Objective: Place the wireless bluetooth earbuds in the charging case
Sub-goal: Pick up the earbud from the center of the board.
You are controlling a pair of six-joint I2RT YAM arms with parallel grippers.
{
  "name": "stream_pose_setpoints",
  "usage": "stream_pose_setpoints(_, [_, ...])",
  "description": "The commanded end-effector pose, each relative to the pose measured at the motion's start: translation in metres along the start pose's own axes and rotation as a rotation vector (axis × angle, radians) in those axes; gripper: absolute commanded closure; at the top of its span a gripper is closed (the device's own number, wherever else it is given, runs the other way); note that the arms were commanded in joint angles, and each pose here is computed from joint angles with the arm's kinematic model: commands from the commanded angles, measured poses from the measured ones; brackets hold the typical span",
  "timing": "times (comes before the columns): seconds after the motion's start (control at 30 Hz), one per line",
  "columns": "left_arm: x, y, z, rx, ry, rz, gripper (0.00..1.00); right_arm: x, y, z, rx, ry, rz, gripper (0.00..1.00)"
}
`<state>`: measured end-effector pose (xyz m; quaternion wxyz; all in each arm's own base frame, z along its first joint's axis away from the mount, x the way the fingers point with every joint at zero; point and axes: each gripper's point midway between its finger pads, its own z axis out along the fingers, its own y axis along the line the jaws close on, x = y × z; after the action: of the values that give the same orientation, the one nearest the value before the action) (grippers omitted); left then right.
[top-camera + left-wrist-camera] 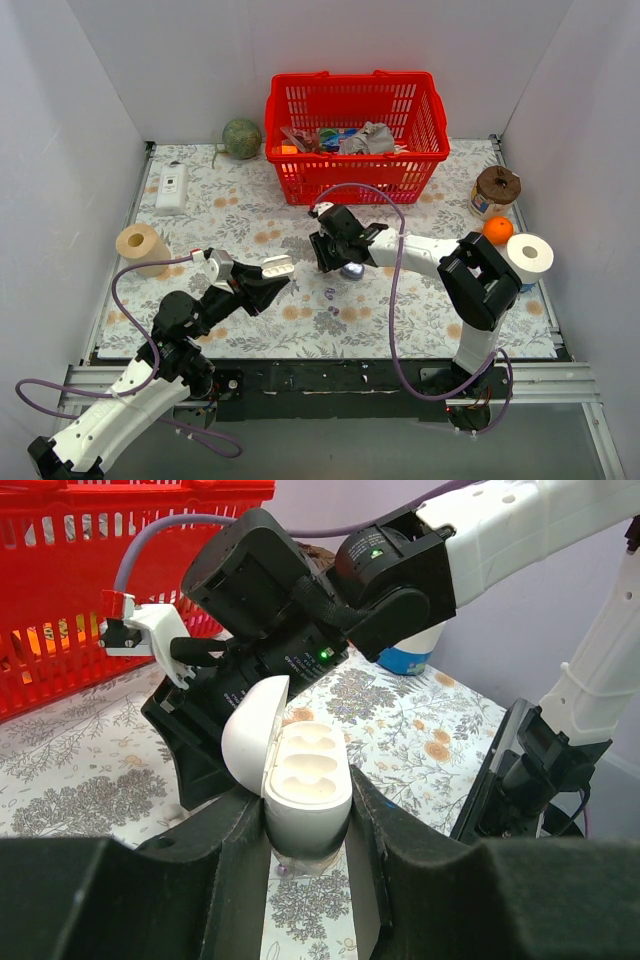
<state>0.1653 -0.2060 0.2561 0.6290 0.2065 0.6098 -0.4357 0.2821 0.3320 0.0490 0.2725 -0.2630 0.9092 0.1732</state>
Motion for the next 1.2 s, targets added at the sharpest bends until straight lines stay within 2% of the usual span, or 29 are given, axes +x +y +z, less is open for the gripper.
stream_pose_setpoints(0.0, [-0.019, -0.007, 0.000, 0.023, -0.045, 0.011, 1.00, -0.009, -0.002, 0.002, 0.025, -0.063, 0.100, 0.55])
stream_pose_setpoints(0.13, [-0.019, -0.008, 0.000, 0.025, -0.046, 0.012, 1.00, -0.008, -0.003, 0.001, 0.029, -0.087, 0.151, 0.56])
stream_pose_setpoints(0.43, [-0.017, -0.008, 0.001, 0.028, -0.040, 0.010, 1.00, 0.004, -0.002, 0.003, 0.012, -0.076, 0.154, 0.55])
stream_pose_setpoints(0.87, [-0.017, -0.009, 0.000, 0.034, -0.040, 0.006, 1.00, -0.009, 0.005, 0.003, -0.013, -0.110, 0.201, 0.55])
stream_pose_setpoints(1.17, [-0.017, -0.009, 0.000, 0.033, -0.037, 0.007, 1.00, 0.000, 0.008, 0.016, -0.029, -0.051, 0.149, 0.67])
